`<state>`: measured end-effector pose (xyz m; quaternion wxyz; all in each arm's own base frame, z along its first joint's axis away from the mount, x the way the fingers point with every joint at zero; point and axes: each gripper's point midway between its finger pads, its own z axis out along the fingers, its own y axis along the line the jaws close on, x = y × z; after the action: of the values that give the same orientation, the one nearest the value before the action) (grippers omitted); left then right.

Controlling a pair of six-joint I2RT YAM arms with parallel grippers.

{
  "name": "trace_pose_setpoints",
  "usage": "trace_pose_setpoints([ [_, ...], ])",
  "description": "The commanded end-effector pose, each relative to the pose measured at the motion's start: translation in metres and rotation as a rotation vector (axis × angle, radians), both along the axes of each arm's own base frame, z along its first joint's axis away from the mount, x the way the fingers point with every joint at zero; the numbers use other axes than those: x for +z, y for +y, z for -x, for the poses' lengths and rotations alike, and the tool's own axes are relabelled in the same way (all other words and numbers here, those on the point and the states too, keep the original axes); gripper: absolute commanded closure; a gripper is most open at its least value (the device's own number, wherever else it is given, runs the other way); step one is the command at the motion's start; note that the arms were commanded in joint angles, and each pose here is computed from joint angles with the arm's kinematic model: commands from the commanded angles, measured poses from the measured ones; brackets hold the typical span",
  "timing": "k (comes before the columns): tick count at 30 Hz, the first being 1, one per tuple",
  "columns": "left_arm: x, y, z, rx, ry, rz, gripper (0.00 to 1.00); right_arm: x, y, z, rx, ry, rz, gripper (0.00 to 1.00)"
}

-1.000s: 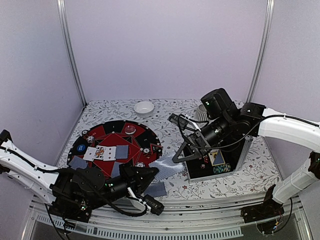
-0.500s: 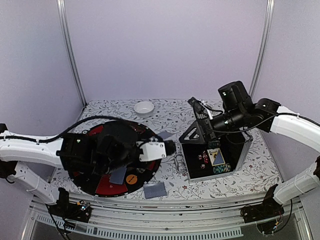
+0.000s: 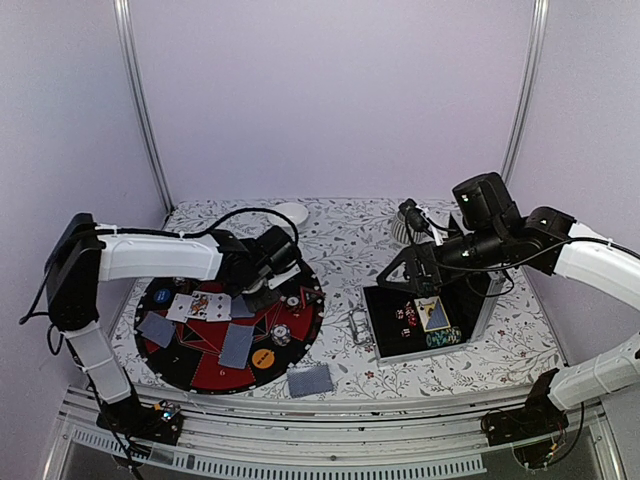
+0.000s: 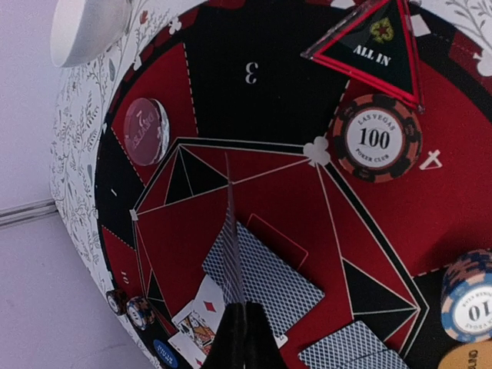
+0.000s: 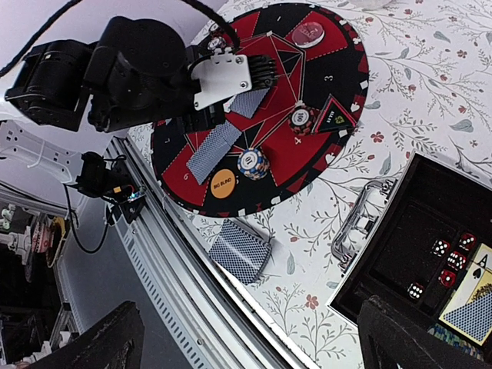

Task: Distribute texas hold em gaming equipment
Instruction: Place the poker card in the community card area.

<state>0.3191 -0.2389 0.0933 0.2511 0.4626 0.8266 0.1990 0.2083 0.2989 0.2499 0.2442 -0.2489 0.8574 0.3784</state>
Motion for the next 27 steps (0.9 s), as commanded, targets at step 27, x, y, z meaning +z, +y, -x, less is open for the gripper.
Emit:
trace_pose_setpoints([
  [27,-0.070,-0.010,0.018,-0.026,0.106,-0.052,1.00,-0.006,0.004,0.004,0.039,0.000,-0.005,0.01],
])
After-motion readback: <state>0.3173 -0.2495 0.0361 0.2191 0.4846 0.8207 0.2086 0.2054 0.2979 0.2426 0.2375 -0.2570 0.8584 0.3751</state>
